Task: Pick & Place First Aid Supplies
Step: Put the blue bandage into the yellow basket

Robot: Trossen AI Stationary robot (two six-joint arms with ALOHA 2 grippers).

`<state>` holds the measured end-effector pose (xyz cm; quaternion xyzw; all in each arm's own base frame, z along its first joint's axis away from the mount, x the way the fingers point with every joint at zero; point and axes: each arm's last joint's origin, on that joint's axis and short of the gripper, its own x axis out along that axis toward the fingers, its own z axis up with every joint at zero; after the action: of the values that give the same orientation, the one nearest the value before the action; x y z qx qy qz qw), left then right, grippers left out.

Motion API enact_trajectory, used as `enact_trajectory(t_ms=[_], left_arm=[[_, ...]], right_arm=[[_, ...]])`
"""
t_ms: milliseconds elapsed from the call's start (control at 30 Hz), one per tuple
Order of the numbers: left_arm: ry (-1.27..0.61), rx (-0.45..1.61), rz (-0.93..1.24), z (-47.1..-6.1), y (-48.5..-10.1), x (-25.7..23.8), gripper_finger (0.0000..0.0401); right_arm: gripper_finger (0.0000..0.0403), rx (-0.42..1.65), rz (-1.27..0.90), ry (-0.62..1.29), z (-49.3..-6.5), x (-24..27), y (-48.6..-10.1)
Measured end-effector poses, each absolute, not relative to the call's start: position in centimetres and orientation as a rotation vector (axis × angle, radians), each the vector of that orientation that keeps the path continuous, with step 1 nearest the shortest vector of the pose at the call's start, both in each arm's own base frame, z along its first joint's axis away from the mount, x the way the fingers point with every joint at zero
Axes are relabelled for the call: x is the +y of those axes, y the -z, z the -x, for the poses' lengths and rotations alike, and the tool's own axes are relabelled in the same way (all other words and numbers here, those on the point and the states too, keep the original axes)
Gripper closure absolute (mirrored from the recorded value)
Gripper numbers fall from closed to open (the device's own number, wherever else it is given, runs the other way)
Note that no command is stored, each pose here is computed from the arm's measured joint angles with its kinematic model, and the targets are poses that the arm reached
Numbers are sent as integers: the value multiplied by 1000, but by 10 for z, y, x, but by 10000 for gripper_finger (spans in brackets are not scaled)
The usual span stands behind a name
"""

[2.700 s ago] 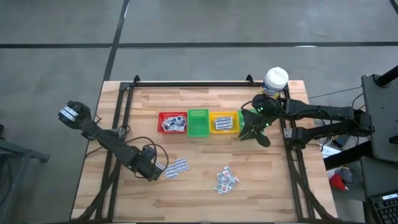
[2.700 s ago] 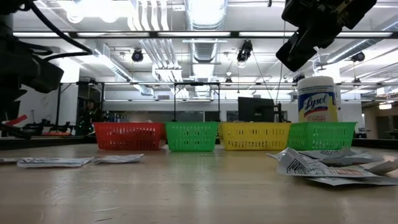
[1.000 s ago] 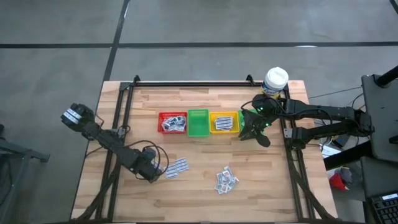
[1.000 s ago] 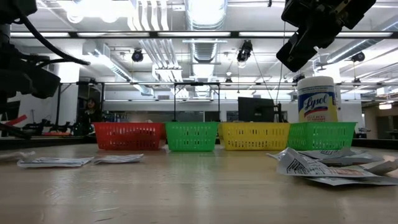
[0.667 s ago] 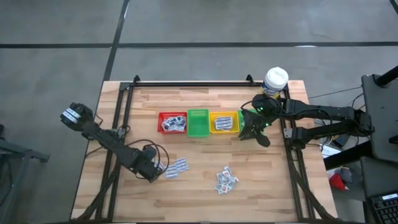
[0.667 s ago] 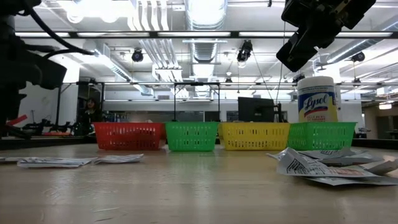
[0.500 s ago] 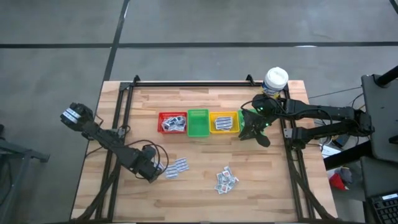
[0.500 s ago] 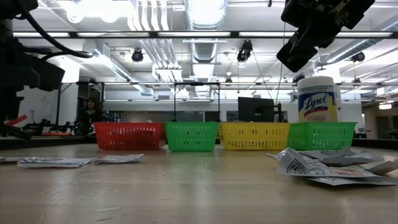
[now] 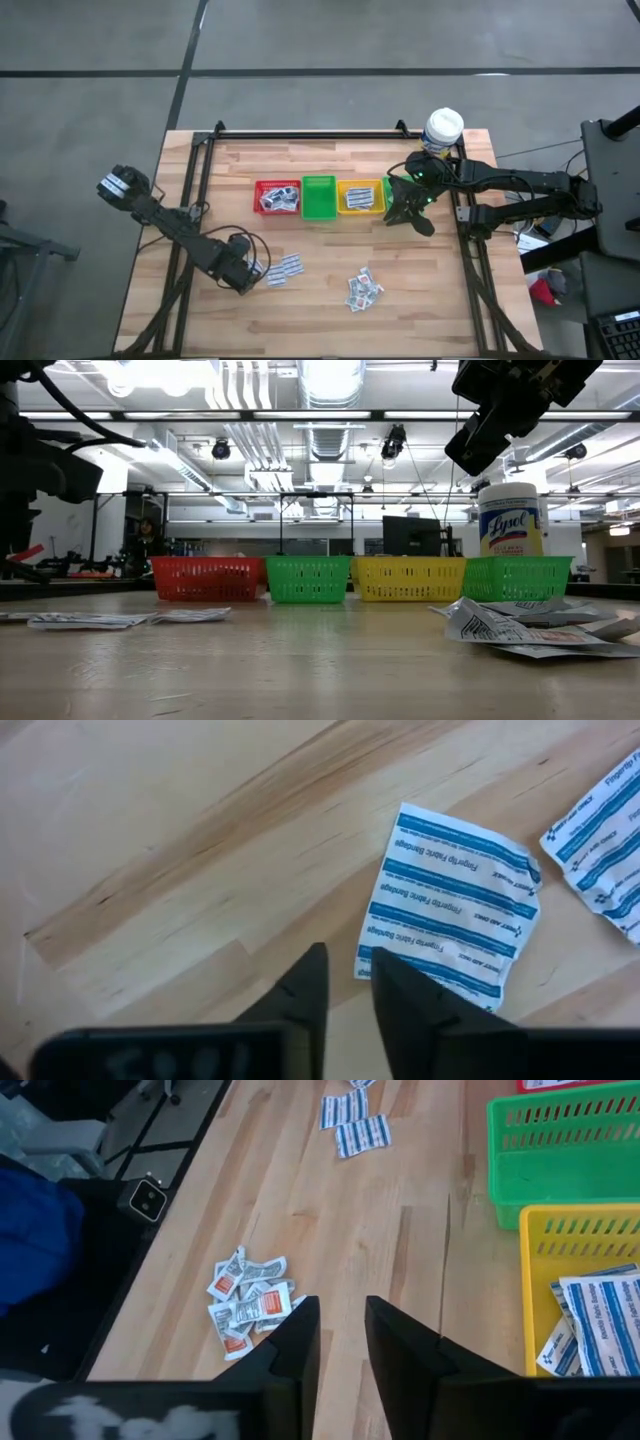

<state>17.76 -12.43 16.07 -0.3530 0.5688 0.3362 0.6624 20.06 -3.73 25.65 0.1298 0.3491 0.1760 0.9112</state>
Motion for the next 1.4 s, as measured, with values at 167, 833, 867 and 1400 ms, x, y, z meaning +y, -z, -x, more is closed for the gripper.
enact_trajectory(t_ms=[167, 833, 867, 1400], left_arm=[[-816, 1257, 874, -178, -161, -125, 276], [-838, 1175, 1002, -176, -145, -123, 254], [-837, 1174, 1003, -176, -145, -123, 254], [-799, 1171, 1042, -180, -147, -126, 254]], right_arm=[[331, 720, -267, -363, -201, -37, -256], [316, 719, -267, -363, -201, -37, -256], [317, 720, -267, -363, -201, -37, -256], [328, 720, -267, -363, -201, -37, -256]])
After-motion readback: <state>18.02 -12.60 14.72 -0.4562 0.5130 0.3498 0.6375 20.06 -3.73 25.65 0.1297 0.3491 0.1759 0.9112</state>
